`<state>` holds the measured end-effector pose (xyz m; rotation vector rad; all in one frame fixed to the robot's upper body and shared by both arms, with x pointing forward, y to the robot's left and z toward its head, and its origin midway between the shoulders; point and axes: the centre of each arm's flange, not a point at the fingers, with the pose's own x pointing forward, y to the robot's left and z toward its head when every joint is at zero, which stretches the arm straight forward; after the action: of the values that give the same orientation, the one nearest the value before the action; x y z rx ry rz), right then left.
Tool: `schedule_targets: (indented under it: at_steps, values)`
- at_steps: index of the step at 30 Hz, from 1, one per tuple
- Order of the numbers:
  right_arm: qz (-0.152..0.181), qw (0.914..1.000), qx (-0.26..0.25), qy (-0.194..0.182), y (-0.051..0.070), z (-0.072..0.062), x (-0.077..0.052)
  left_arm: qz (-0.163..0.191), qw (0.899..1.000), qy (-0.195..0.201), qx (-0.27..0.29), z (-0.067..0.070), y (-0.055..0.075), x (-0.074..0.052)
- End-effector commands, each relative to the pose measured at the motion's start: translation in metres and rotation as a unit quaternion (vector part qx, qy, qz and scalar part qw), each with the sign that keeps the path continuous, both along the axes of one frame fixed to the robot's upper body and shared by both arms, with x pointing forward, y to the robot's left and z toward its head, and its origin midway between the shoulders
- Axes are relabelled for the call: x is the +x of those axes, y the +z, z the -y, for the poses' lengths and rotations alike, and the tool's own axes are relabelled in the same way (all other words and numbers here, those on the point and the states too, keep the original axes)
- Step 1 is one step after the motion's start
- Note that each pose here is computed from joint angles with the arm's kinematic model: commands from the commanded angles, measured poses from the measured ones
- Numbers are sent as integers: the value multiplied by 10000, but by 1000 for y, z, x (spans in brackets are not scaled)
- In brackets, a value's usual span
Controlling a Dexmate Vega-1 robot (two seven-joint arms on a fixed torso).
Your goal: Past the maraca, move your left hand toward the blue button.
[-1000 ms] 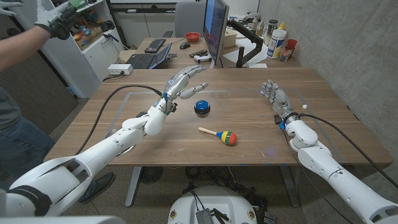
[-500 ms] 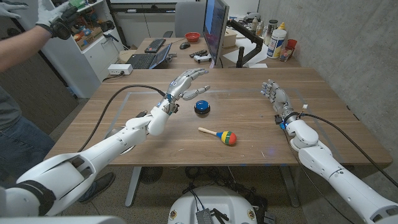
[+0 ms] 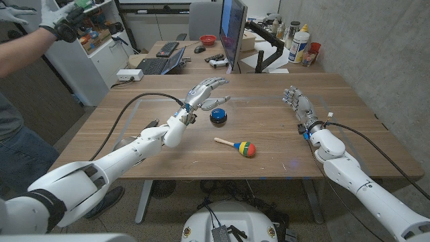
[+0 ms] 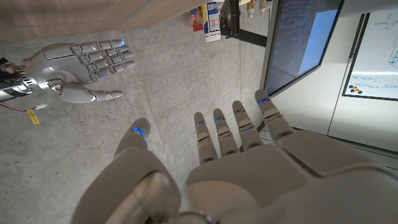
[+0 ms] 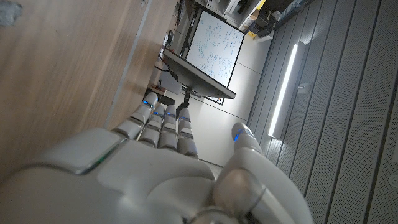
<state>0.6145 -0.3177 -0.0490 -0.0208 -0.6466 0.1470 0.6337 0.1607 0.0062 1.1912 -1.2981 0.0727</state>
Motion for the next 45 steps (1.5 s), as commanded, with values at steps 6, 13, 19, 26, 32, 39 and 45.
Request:
schedule_targets:
  at_steps: [6, 13, 19, 26, 32, 39, 45]
  values:
    - [-58, 10000, -37, -4, 0, 2, -2, -79, 9997, 68, 221, 14, -16, 9]
    - [-66, 10000, -26, 26, -1, 2, -3, -290, 9990, 206, 253, 16, -21, 16]
    - [21, 10000, -2, -15, 2, -1, -2, -392, 9977, 339, 438, 17, -25, 28]
    - [-5, 10000, -8, -41, 4, -1, -3, -536, 9967, 424, 432, 18, -23, 37]
    - [-34, 10000, -31, -27, 5, -2, -2, -556, 9955, 548, 538, 20, -24, 34]
    - [10, 10000, -30, -16, 8, -8, -2, -493, 9939, 642, 751, 13, -28, 28]
    - [27, 10000, -75, 31, 11, -15, 0, -543, 9921, 752, 844, 3, -34, 31]
